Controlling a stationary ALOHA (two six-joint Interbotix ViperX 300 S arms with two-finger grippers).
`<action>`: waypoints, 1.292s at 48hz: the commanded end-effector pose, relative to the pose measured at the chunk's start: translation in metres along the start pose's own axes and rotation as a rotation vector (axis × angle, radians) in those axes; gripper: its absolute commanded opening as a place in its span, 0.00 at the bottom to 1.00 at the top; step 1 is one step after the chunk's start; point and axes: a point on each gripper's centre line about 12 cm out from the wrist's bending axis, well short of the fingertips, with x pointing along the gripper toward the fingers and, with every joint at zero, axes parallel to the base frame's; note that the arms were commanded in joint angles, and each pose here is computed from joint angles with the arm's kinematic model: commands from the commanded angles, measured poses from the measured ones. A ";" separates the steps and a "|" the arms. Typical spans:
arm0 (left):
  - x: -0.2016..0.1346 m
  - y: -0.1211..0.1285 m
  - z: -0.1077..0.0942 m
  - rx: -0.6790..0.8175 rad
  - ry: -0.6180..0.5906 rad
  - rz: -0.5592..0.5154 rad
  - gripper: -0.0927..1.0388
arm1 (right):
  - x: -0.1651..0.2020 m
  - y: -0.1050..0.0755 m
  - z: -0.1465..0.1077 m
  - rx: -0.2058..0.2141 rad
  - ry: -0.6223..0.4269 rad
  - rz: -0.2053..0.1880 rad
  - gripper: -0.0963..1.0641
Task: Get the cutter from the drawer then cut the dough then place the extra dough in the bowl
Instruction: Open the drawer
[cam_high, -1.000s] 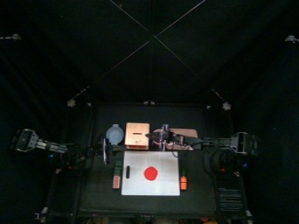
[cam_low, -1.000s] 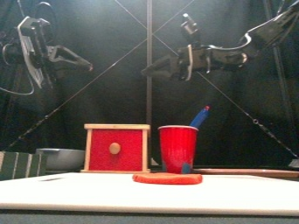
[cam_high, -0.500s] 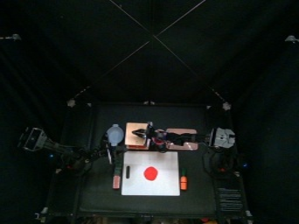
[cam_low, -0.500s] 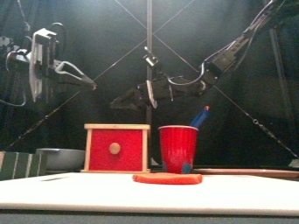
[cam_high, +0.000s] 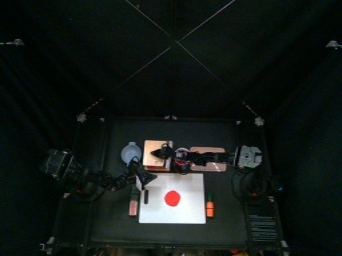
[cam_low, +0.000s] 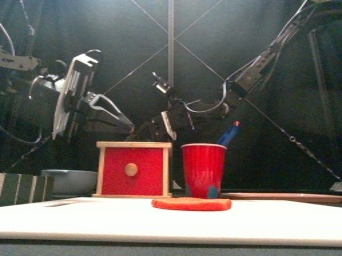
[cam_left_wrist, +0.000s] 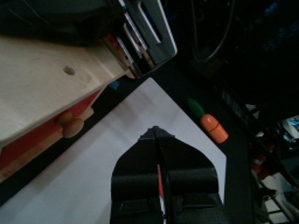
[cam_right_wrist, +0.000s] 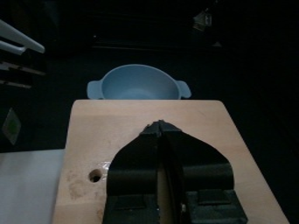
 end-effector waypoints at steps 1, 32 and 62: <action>0.009 -0.007 0.005 -0.050 -0.035 0.015 0.20 | -0.001 -0.005 0.010 -0.006 -0.012 -0.011 0.09; 0.015 0.000 -0.003 -0.559 -0.049 0.092 0.81 | 0.001 -0.001 0.015 -0.012 -0.005 -0.003 0.09; 0.033 0.045 -0.002 -0.629 -0.125 0.256 0.80 | 0.004 0.010 0.019 -0.011 -0.015 0.017 0.09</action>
